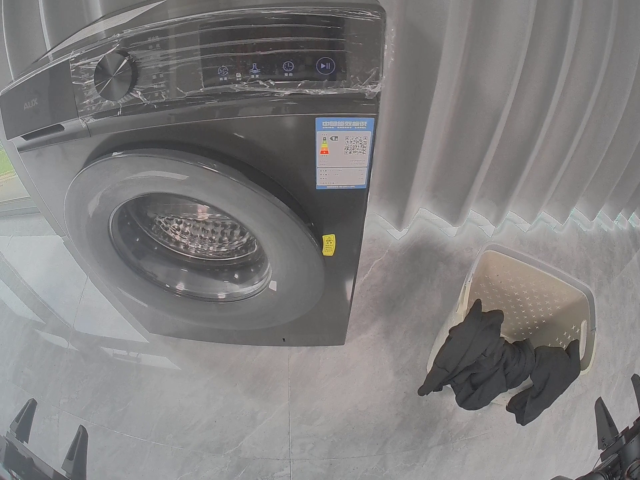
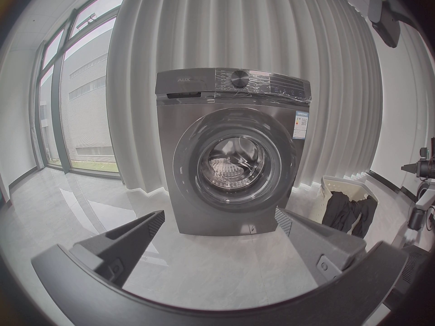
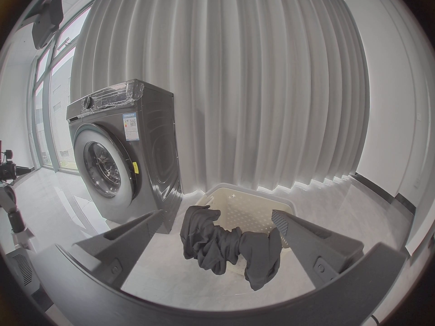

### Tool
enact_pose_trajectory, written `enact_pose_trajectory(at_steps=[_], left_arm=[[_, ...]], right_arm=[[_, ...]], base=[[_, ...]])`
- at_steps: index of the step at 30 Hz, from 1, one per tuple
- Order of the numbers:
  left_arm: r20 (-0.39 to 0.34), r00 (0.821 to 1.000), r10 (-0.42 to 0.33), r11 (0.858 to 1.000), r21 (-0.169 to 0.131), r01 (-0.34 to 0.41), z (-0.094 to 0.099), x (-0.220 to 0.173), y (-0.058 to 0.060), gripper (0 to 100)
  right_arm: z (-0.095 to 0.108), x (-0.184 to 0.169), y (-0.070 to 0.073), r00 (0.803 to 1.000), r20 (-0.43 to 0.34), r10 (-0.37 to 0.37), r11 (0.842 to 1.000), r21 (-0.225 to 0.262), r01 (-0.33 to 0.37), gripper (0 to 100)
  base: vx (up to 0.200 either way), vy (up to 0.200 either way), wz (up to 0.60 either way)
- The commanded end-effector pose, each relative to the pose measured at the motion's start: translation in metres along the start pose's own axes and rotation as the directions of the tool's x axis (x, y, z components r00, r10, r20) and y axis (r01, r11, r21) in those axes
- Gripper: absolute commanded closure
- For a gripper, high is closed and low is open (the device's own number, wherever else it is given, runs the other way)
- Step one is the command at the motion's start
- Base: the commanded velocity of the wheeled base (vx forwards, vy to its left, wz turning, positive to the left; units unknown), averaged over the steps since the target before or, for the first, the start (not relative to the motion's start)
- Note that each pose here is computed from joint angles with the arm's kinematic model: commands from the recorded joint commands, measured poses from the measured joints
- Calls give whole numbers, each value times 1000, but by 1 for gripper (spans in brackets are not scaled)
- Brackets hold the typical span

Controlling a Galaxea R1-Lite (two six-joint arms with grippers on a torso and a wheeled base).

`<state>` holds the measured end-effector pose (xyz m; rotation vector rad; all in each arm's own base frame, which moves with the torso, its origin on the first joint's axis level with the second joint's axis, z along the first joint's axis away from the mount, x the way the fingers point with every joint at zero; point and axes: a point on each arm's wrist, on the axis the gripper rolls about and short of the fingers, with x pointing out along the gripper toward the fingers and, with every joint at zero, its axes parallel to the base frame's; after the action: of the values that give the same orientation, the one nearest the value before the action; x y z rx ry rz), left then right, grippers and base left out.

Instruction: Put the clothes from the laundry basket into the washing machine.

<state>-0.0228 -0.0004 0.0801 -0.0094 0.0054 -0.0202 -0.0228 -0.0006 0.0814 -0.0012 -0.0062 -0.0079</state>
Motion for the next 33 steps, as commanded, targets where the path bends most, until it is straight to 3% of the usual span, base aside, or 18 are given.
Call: enact_pose_trajectory(at_steps=[1,4,13,28,33], left_arm=[[-1,1000,0,1000,2,0,-5,0,0,0],[-1,1000,0,1000,3,0,-5,0,0,0],[-1,1000,0,1000,0,0,-5,0,0,0],[-1,1000,0,1000,3,0,-5,0,0,0],[-1,1000,0,1000,5,0,-5,0,0,0]], right_arm=[[-5,0,0,1000,-3,0,1000,0,0,0],[-5,0,0,1000,-3,0,1000,0,0,0],[-5,0,0,1000,-3,0,1000,0,0,0],[-5,0,0,1000,-3,0,1000,0,0,0],[-5,0,0,1000,-3,0,1000,0,0,0]], base=[[0,200,0],[0,200,0],[0,0,0],[0,200,0],[0,0,0]])
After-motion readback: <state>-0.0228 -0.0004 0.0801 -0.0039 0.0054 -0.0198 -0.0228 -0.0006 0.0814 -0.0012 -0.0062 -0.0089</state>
